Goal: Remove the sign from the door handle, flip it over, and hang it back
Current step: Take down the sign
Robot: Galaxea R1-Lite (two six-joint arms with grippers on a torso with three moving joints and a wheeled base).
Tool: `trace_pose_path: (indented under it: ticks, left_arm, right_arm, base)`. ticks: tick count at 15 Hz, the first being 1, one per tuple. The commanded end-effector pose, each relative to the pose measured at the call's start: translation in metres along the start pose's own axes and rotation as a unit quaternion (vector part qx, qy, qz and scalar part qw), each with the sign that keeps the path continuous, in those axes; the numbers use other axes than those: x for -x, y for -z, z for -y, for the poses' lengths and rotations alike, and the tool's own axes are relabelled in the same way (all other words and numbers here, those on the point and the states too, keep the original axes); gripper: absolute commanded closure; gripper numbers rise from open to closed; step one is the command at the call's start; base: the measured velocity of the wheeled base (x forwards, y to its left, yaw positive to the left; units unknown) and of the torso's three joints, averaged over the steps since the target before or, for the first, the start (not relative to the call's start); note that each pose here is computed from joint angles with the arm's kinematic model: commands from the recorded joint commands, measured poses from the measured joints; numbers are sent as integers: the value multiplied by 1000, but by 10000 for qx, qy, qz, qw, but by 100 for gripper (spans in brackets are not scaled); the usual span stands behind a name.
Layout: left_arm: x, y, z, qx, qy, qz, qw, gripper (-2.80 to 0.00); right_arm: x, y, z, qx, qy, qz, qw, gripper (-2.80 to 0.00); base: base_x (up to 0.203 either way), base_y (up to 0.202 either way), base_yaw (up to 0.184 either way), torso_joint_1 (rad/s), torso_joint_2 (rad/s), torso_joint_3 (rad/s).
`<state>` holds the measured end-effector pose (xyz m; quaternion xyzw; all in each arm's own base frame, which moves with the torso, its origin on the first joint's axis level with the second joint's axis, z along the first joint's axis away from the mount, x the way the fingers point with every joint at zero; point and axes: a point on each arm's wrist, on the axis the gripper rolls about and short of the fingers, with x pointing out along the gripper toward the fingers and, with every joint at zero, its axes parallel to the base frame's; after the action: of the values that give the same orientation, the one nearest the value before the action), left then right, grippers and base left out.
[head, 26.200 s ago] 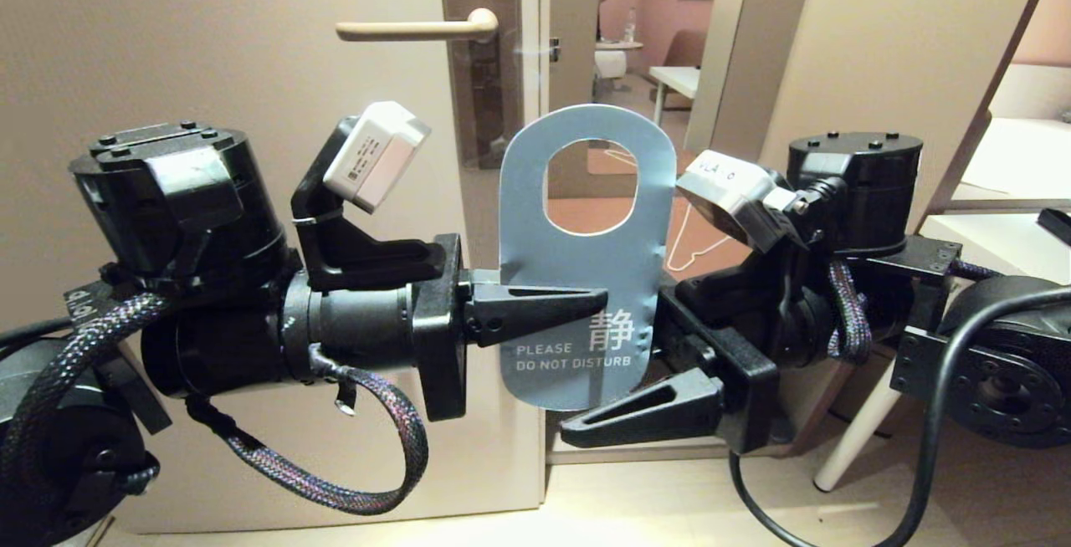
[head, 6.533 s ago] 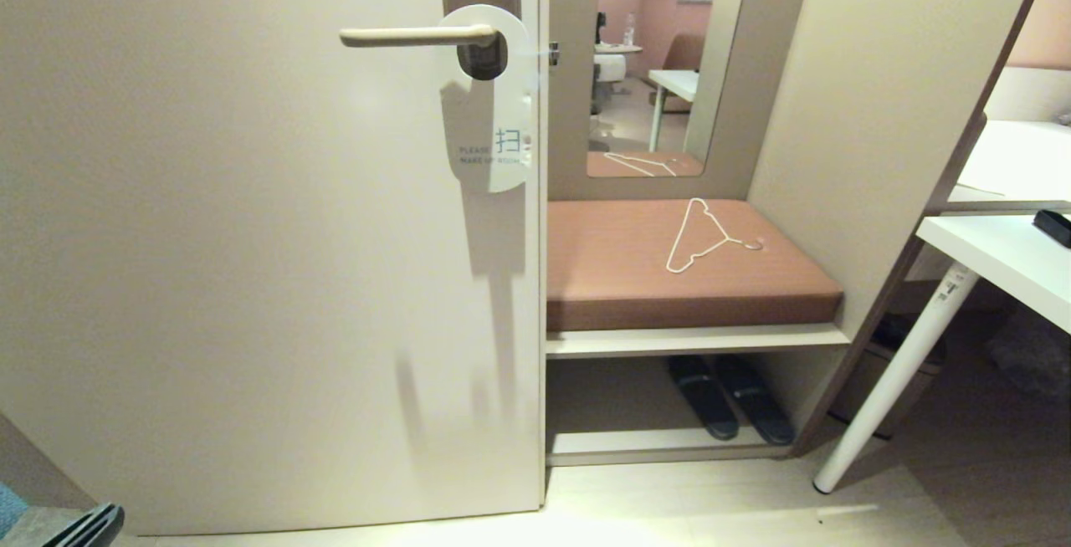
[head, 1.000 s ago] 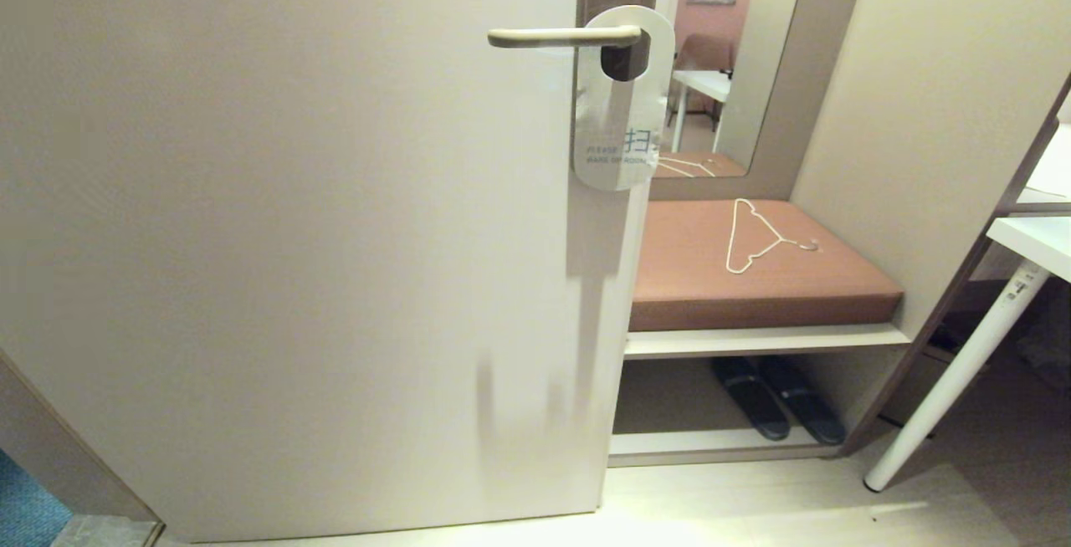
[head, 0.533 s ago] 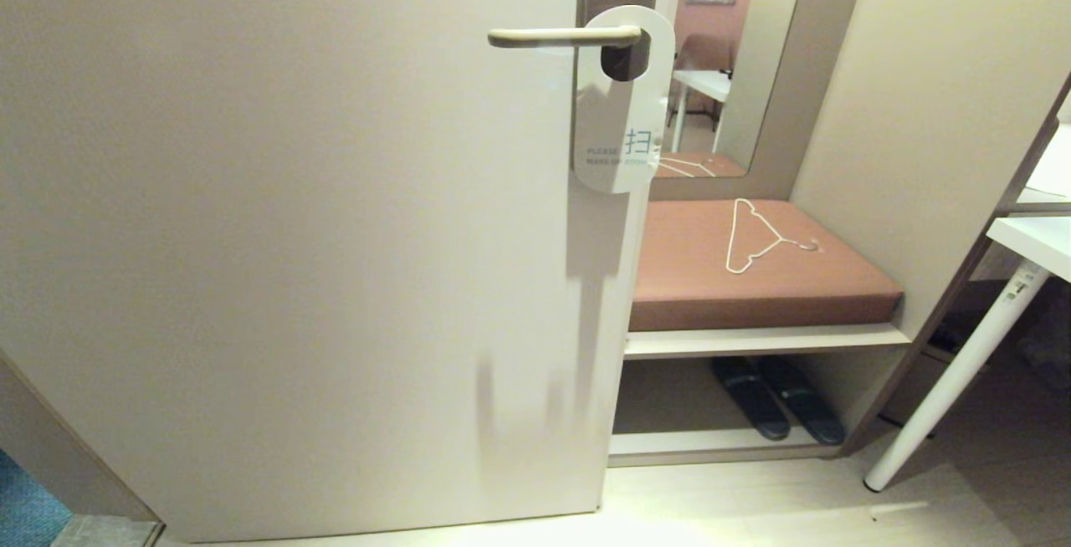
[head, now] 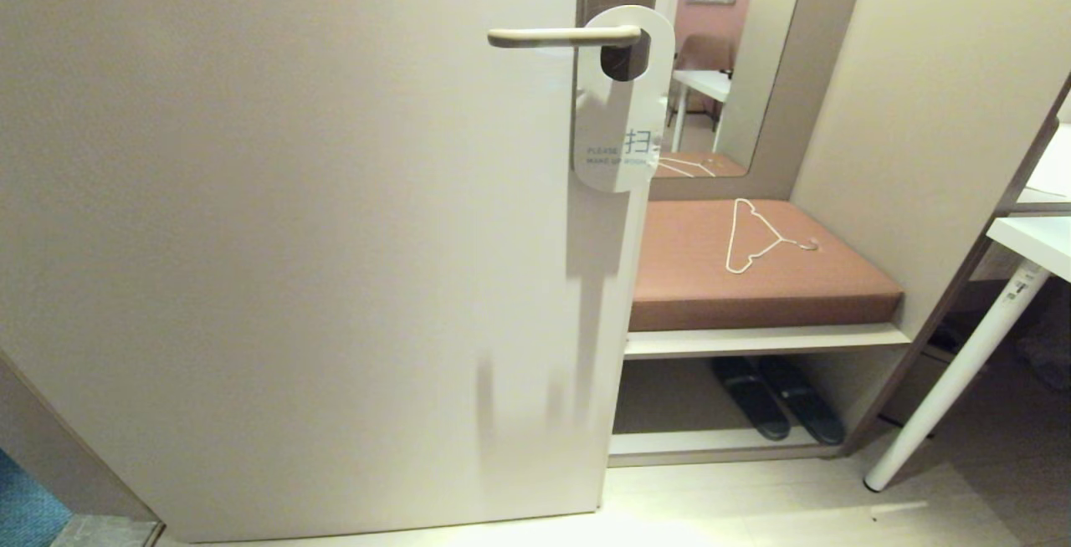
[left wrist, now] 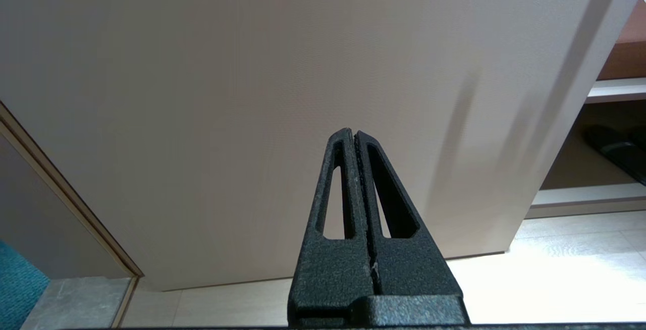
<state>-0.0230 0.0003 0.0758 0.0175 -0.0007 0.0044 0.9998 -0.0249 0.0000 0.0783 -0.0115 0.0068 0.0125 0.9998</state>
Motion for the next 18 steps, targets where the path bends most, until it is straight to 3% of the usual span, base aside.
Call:
trace_pose_path:
  ticks: [1, 6, 9, 13, 18]
  left_arm:
    - [0, 0, 0, -2, -2, -8, 10000, 0]
    - [0, 0, 0, -2, -2, -8, 10000, 0]
    - [0, 0, 0, -2, -2, -8, 10000, 0]
    - [0, 0, 0, -2, -2, -8, 10000, 0]
    - [0, 0, 0, -2, -2, -8, 10000, 0]
  right_arm:
    - [2, -7, 0, 2, -13, 100, 9999, 0]
    - [21, -44, 1, -46, -42, 36, 10000, 0]
    - [6, -77, 2, -150, -41, -354, 9993, 0]
    - [-50, -131, 4, -227, 168, -675, 9973, 0]
    - [-143, -187, 15, -261, 687, -709, 9948, 0]
  base:
    - [0, 0, 0, 0, 0, 0]
    - [0, 0, 0, 0, 0, 0]
    - [0, 0, 0, 0, 0, 0]
    - [0, 0, 0, 0, 0, 0]
    - [0, 0, 0, 0, 0, 0]
